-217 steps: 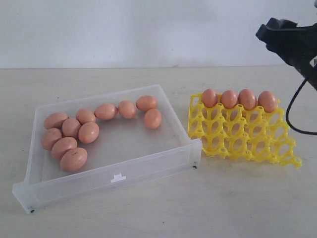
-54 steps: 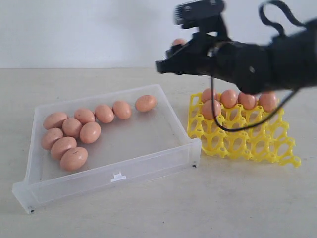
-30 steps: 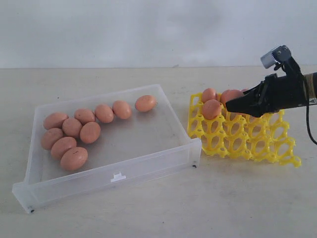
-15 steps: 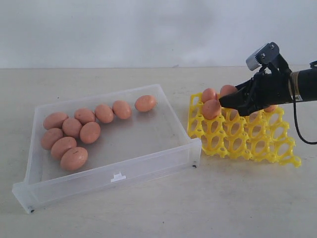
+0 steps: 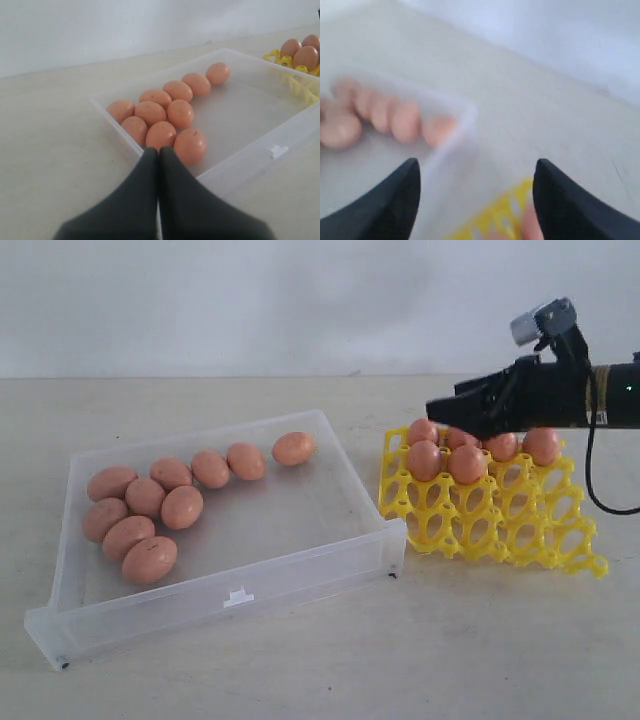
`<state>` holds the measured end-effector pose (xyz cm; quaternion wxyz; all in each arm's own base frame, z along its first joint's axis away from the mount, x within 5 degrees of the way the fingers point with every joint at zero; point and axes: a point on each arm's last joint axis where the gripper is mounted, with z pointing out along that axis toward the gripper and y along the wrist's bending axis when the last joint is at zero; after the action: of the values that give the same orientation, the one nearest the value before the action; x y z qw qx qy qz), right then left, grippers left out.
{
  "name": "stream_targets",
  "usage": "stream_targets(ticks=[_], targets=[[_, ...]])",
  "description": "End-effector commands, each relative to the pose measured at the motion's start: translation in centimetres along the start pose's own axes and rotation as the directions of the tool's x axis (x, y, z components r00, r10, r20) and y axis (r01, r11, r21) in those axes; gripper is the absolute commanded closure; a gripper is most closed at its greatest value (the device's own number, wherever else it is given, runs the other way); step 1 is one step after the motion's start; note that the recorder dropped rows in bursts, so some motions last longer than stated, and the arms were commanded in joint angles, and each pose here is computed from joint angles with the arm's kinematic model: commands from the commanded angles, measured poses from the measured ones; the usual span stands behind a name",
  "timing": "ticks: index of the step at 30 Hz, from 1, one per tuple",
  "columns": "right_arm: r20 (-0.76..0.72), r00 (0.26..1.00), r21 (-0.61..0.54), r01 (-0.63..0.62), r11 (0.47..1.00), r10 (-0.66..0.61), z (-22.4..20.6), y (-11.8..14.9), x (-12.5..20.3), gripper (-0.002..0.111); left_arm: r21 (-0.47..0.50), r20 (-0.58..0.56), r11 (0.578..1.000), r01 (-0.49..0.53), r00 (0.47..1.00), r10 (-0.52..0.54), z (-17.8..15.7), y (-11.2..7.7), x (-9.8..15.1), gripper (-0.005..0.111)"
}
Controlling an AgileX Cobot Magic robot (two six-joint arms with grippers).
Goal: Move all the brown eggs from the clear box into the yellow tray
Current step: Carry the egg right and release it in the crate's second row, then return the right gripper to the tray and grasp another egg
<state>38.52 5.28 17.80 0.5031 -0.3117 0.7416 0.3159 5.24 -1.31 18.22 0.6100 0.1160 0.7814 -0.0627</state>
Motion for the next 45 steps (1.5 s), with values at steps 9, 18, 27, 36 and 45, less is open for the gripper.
stream_targets(ticks=[9,18,27,36,45], targets=[[0.160,0.859,-0.020,0.495,0.869,-0.486,12.3,16.3,-9.0,0.108,0.006,0.008,1.000,0.017,1.000,-0.017,0.0,-0.1,-0.1,0.111],[-0.676,0.679,0.238,0.568,0.787,-0.286,19.1,16.6,-7.3,0.109,0.017,0.006,0.999,0.048,0.999,-0.049,0.0,-0.2,-0.1,0.111],[-0.692,0.720,0.043,0.107,0.993,-0.048,21.8,15.5,-9.8,0.108,0.018,0.006,0.999,0.051,0.999,-0.051,0.0,-0.2,-0.1,0.111],[-0.649,0.761,0.101,0.063,0.993,0.018,24.0,14.0,-8.2,0.051,0.019,0.006,0.998,0.054,0.999,-0.054,0.0,-0.2,-0.1,0.111],[-0.636,0.770,0.158,0.059,0.986,0.056,25.7,12.9,-5.6,0.050,0.020,0.006,0.998,0.057,0.998,-0.057,0.0,-0.2,-0.1,0.111]])
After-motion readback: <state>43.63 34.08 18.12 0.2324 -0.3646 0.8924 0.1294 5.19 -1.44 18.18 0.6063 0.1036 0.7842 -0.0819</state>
